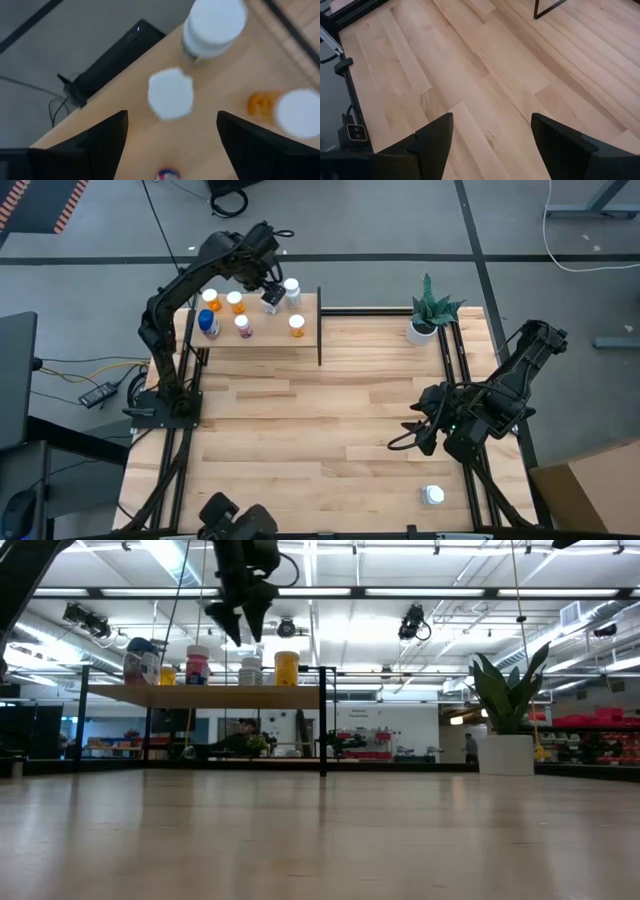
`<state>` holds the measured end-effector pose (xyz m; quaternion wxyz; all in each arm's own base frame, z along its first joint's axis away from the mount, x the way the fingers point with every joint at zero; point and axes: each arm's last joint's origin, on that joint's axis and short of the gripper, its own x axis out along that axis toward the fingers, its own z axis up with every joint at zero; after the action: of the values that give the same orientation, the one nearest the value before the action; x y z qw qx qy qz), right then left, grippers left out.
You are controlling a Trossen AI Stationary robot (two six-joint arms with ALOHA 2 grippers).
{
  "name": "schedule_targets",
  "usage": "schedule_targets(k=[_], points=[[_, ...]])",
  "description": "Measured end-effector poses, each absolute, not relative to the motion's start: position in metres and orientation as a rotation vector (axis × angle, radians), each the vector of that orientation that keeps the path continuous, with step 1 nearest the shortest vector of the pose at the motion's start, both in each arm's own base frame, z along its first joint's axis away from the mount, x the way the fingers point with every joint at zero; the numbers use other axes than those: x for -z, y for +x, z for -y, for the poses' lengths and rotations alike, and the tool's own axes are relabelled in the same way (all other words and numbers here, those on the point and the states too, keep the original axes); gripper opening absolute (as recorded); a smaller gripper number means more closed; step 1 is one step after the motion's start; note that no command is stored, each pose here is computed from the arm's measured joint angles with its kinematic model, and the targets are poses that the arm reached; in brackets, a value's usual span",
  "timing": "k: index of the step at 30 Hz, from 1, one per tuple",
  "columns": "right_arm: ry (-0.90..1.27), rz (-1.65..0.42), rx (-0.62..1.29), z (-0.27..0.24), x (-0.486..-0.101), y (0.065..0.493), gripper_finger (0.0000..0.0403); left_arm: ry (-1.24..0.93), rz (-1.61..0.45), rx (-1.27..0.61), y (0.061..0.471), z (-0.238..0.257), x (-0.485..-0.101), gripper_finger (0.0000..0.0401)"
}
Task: Pick and place medicine bottles onto shelf by color
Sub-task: Adjust the pill bottles on the shelf
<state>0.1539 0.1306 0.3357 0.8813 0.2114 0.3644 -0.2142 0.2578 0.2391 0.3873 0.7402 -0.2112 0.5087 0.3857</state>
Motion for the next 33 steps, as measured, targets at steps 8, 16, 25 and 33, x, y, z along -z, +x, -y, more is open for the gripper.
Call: schedule_targets(k=[8,16,25,33], points=[[0.441,-0.759,0.446,-0.131,-0.336,0.154,0.0276,-0.494,-1.141,-0.857,0.268,-0.252,-0.370,0.0309],[0.456,-0.760,0.449,-0.131,-0.336,0.154,0.0276,-0.488,-1.147,-0.851,0.274,-0.257,-0.363,0.0309],[0.436,-0.764,0.442,-0.131,-0.336,0.154,0.0276,-0.446,-1.168,-0.856,0.273,-0.260,-0.361,0.0291],[0.433,-0.764,0.440,-0.131,-0.336,0.154,0.0276,-0.447,-1.170,-0.855,0.274,-0.261,-0.360,0.0263]])
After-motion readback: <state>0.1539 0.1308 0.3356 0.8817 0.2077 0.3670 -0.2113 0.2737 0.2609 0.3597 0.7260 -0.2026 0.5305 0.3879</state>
